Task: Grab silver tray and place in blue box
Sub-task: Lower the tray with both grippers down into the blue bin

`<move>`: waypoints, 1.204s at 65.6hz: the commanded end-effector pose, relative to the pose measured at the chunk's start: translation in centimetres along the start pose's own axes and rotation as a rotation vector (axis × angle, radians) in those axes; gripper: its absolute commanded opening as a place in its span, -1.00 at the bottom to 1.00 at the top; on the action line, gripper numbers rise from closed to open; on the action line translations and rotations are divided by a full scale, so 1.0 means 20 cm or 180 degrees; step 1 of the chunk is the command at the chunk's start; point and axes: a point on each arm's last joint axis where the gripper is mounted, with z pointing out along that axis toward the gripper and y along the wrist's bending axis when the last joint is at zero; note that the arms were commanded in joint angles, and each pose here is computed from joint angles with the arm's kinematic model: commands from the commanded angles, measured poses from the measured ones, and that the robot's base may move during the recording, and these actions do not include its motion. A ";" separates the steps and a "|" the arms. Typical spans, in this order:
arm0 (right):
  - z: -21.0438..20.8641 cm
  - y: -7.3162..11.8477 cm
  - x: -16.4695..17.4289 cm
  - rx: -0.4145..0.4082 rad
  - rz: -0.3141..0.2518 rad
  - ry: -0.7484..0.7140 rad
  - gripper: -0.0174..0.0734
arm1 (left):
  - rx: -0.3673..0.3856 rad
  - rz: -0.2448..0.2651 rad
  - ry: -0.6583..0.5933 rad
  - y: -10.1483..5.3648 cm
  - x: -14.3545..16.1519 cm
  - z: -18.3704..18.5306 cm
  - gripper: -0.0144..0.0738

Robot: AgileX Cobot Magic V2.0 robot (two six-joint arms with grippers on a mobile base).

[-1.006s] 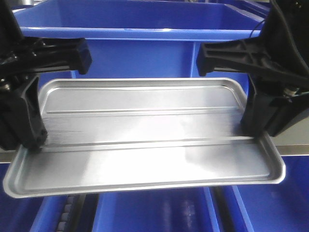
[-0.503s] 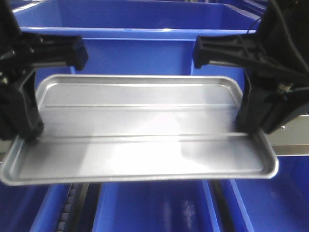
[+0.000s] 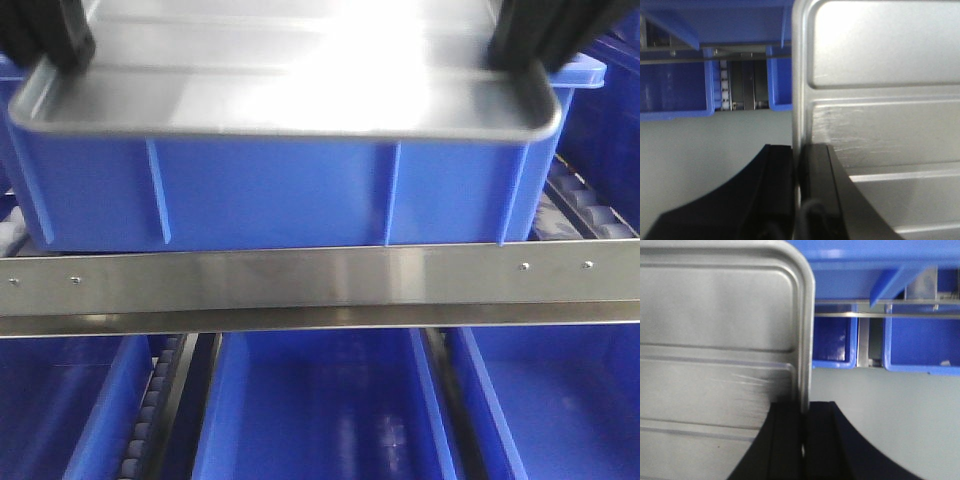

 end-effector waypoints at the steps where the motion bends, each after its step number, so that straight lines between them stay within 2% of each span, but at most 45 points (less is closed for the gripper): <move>1: -0.11 0.08 -0.12 -0.0572 0.0015 -0.0372 -0.49 | 0.0504 -0.0015 -0.0439 -0.03 -0.13 -0.13 -0.69; 15: -0.14 0.13 -0.35 -0.0835 -0.0024 -0.0567 -0.49 | 0.0688 0.0106 -0.0515 0.02 -0.33 -0.12 -0.69; 33: -0.05 0.15 -0.63 -0.0909 0.0001 -0.0746 -0.49 | 0.0919 0.0058 -0.0806 0.05 -0.61 -0.02 -0.69; 39: 0.02 0.14 -0.70 -0.0887 0.0023 -0.0769 -0.49 | 0.0900 0.0038 -0.0871 0.07 -0.68 0.02 -0.69; 47: 0.12 0.13 -0.77 -0.0831 -0.0030 -0.0810 -0.49 | 0.0848 0.0062 -0.0895 0.08 -0.73 0.11 -0.69; 60: 0.31 0.11 -0.81 -0.0730 0.0005 -0.0719 -0.49 | 0.0778 -0.0012 -0.0900 0.10 -0.78 0.28 -0.69; 79: 0.44 0.12 -0.82 -0.0722 0.0014 -0.0724 -0.49 | 0.0725 0.0014 -0.0903 0.09 -0.79 0.36 -0.69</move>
